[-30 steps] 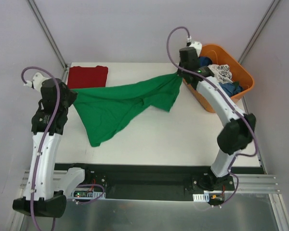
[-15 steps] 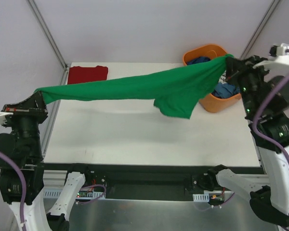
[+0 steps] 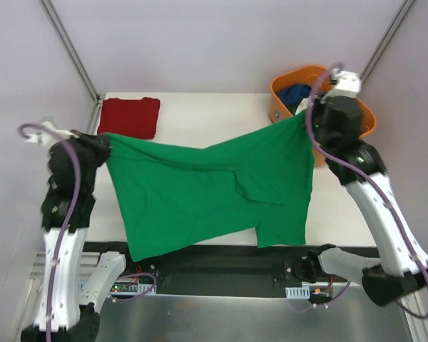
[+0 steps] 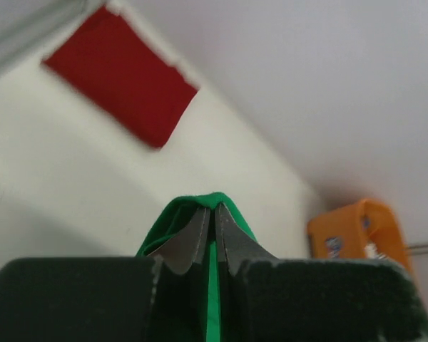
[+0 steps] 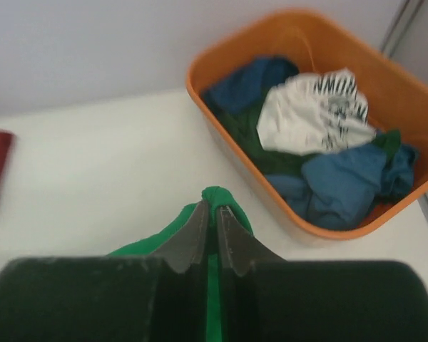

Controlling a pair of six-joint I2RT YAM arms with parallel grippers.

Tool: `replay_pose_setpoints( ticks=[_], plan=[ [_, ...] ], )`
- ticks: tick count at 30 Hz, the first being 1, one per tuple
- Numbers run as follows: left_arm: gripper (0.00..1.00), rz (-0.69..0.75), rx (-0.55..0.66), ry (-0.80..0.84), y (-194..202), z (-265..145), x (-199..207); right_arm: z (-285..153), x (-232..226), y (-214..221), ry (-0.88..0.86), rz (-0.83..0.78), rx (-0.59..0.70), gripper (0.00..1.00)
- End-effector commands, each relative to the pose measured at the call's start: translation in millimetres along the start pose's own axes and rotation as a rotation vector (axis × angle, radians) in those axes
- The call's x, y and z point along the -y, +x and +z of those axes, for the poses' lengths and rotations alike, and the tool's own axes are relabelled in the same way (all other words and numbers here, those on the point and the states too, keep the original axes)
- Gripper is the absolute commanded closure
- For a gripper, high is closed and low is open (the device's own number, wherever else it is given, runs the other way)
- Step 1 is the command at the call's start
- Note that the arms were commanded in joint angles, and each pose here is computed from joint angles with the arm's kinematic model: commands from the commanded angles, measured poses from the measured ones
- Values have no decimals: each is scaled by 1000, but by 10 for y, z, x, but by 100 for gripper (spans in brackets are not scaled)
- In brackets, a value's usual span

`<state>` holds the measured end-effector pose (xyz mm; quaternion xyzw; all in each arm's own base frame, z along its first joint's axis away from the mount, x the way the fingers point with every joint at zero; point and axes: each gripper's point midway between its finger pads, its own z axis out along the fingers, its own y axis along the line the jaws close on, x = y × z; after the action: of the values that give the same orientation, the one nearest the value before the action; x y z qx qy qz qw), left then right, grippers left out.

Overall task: Fold and stack the t-shirts
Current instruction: Flatten out the tshirt

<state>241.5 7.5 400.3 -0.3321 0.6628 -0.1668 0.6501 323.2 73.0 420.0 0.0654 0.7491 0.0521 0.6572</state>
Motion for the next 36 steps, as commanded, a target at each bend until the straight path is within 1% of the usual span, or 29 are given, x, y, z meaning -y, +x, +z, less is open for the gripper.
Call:
replay_pose_setpoints(
  ticks=[1, 2, 3, 4, 5, 6, 7, 8, 9, 10, 11, 14, 15, 18, 20, 21, 22, 24, 25, 26, 27, 28, 29, 31, 32, 33, 35, 36],
  plan=[
    [100, -19, -367, -217, 1293, 517, -704, 719, 144, 1234, 111, -102, -329, 93],
    [100, 0, -450, -277, 1559, 614, -874, 825, 201, 1444, 132, -94, -386, 93],
    [100, 10, -527, -306, 1781, 620, -994, 911, 204, 1634, 145, -77, -442, 92],
    [100, 18, -569, -333, 1904, 647, -1072, 1074, 204, 2014, 154, -96, -545, 93],
    [100, 31, -633, -389, 2102, 699, -1214, 1173, 212, 2068, 170, -92, -567, 93],
    [100, 32, -655, -416, 2169, 732, -1269, 1227, 230, 2216, 187, -107, -614, 94],
    [100, 42, -668, -436, 2214, 770, -1310, 1342, 265, 2485, 213, -134, -678, 94],
    [100, 57, -700, -475, 2314, 825, -1403, 1403, 257, 2540, 222, -140, -693, 94],
    [100, 65, -700, -481, 2307, 887, -1394, 1473, 234, 2535, 225, -141, -698, 93],
    [100, 77, -706, -491, 2324, 930, -1413, 1539, 247, 2668, 234, -152, -727, 92],
    [100, 87, -720, -505, 2361, 997, -1435, 1569, 236, 2692, 234, -151, -732, 91],
    [100, 95, -753, -531, 2455, 1071, -1486, 1625, 214, 2727, 229, -152, -740, 77],
    [100, 95, -756, -528, 2461, 1102, -1466, 1610, 221, 2736, 231, -154, -747, 62],
    [100, 101, -764, -539, 2485, 1162, -1485, 1515, 236, 2712, 230, -155, -762, 36],
    [100, 105, -761, -544, 2482, 1192, -1488, 1369, 232, 2706, 207, -146, -771, 30],
    [100, 106, -761, -546, 2484, 1197, -1492, 1280, 213, 2596, 192, -127, -752, 25],
    [100, 106, -762, -547, 2487, 1197, -1495, 1142, 221, 2749, 168, -123, -798, 25],
    [100, 107, -766, -551, 2502, 1187, -1512, 928, 188, 2709, 126, -87, -800, 25],
    [100, 109, -771, -553, 2512, 1176, -1521, 813, 149, 2771, 94, -60, -828, 25],
    [100, 109, -776, -556, 2531, 1157, -1541, 622, 198, 2980, 89, -54, -889, 25],
    [100, 108, -783, -557, 2544, 1140, -1547, 493, 165, 2966, 68, -16, -893, 26],
    [100, 107, -784, -556, 2548, 1127, -1551, 372, 103, 3041, 28, 19, -929, 26],
    [100, 107, -787, -557, 2557, 1104, -1563, 195, 155, 3235, 34, 29, -990, 27],
    [100, 104, -794, -548, 2565, 1079, -1554, -17, 139, 3365, 27, 76, -1061, 31],
    [100, 104, -800, -547, 2577, 1061, -1559, -128, 195, 3484, 47, 75, -1103, 32],
    [100, 102, -803, -544, 2579, 1047, -1555, -177, 218, 3540, 59, 77, -1120, 37],
    [100, 99, -811, -533, 2587, 1032, -1538, -185, 243, 3596, 85, 99, -1117, 42],
    [100, 99, -814, -532, 2591, 1023, -1538, -242, 272, 3690, 95, 108, -1131, 47]
  ],
)
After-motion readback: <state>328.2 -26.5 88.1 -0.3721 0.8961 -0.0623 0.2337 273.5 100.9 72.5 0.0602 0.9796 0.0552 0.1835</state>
